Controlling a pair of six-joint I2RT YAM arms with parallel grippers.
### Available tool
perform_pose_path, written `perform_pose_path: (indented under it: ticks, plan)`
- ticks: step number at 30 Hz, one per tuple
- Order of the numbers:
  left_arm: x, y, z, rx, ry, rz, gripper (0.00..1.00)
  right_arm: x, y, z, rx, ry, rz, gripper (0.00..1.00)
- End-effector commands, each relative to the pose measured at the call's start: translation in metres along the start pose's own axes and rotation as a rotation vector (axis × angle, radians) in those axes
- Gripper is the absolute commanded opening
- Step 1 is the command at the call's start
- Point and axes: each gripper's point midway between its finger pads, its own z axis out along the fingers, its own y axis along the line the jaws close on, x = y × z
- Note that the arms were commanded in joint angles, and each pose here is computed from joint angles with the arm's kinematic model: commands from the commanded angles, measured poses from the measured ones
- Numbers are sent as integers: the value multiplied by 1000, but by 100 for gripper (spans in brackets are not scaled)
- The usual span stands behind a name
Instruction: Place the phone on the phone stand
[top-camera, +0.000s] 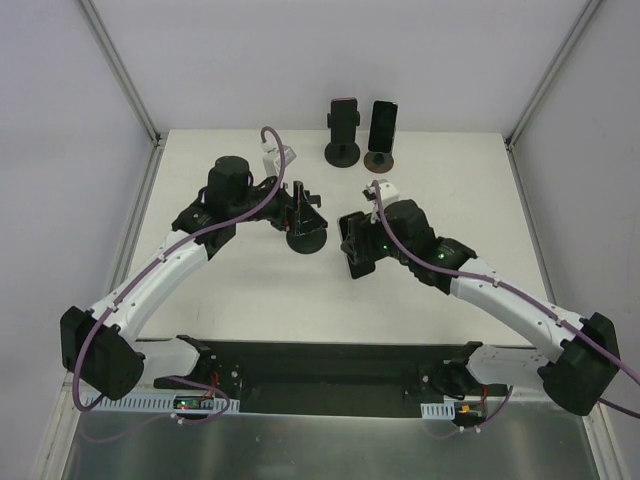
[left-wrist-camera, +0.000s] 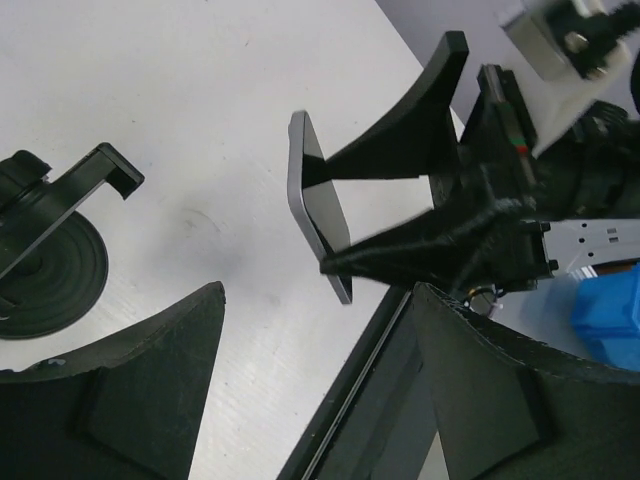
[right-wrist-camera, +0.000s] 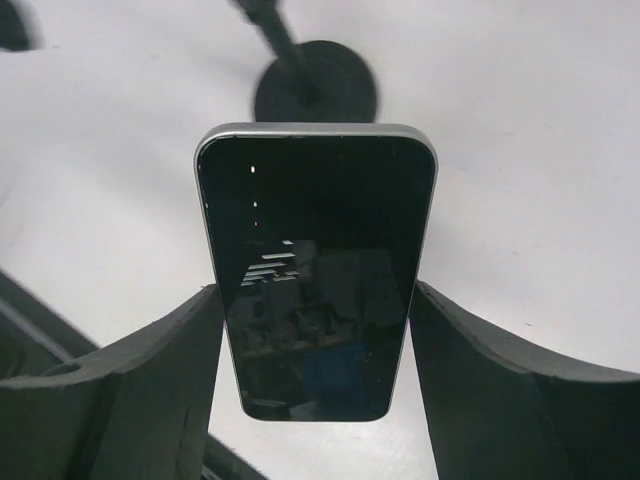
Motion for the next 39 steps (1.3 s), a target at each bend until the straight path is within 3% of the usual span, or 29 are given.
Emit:
perform_pose_path:
  ticks: [1,6,14,19,22,23,25,26,29,33,39]
  plan:
    - [-8,-15,3,80,-13,18,74,-57,55,-25,-128,-184,23,1]
    - [0,-22,8,133,28,0,67,-73,89,-35,-176,-221,-15,1]
    - [10,-30,18,205,97,-44,49,-85,99,-40,-152,-258,-37,1]
    - [12,-40,17,254,113,-25,30,-85,100,-38,-139,-259,-49,1]
    - [10,-42,15,251,99,-5,7,-83,96,-36,-117,-248,-58,17]
    - [8,-37,16,216,77,12,1,-77,92,-35,-106,-236,-60,41]
    - [2,-34,7,164,24,55,0,-75,82,-38,-65,-250,-63,70]
    - [-7,-22,5,69,-33,74,0,-75,78,-38,-49,-257,-67,96]
    - [-32,-2,-24,-144,-201,176,0,-78,59,-36,42,-272,-127,96]
    - [-65,15,-92,-423,-473,269,0,-107,21,-33,267,-341,-125,96]
    - [-75,12,-126,-489,-620,381,0,-175,11,-5,218,-382,-66,96]
